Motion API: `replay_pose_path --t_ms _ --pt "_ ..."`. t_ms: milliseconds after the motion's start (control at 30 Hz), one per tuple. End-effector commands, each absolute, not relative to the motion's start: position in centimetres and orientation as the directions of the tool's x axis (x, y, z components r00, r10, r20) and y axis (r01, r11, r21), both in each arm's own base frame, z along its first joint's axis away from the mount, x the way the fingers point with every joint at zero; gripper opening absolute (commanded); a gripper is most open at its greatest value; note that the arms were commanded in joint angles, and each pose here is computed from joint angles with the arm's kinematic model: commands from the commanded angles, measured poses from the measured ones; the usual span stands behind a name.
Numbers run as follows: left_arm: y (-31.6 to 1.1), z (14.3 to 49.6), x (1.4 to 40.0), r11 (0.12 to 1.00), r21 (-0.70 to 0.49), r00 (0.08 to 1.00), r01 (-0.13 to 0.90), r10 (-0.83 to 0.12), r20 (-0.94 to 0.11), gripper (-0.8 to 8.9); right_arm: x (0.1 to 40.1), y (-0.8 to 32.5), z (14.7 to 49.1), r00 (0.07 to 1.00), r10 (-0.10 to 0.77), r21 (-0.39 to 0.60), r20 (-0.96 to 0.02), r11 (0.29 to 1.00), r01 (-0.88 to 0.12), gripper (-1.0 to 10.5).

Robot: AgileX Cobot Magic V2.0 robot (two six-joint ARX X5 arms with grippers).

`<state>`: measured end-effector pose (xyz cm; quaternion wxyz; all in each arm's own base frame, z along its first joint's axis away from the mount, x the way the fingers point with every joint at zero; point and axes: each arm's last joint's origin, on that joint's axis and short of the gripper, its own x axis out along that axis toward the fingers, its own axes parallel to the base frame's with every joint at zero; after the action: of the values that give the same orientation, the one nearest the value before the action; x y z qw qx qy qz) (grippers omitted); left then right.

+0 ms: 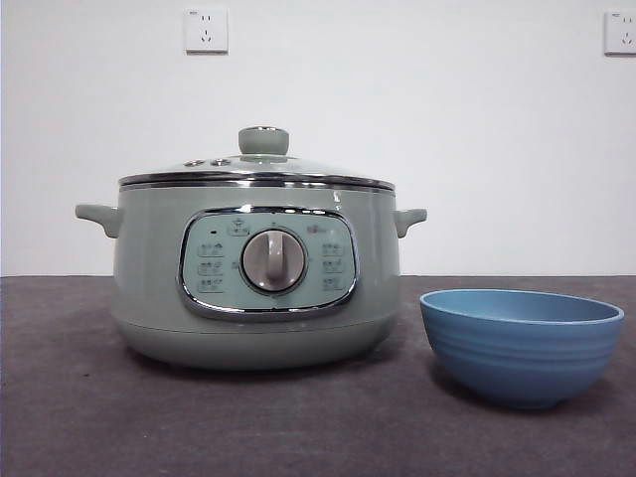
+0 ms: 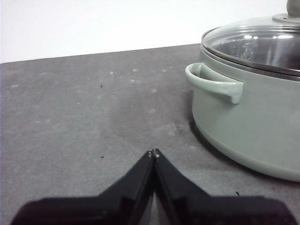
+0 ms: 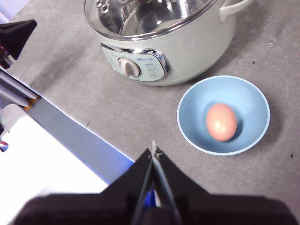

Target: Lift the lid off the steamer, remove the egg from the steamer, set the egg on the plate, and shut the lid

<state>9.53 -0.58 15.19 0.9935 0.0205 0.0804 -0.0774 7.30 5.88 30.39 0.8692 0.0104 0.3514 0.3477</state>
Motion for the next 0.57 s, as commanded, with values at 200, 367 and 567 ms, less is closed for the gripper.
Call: replay_pose_path --t_ms 200,367,567 --pt "-0.6 14.8 9.6 0.988 0.017 0.974 0.155 -0.150 -0.171 -0.03 7.1 5.1 30.6 0.590 0.575 0.166 -0.567 0.781 -0.602 0.0" --pt "-0.6 14.8 9.6 0.988 0.017 0.974 0.155 -0.150 -0.171 -0.03 7.1 3.6 32.1 0.766 0.507 0.102 -0.396 0.853 -0.511 0.0" --pt "-0.6 14.8 9.6 0.988 0.017 0.974 0.155 -0.150 -0.171 -0.03 7.1 1.9 32.2 0.918 0.348 -0.038 -0.191 0.932 -0.361 0.0"
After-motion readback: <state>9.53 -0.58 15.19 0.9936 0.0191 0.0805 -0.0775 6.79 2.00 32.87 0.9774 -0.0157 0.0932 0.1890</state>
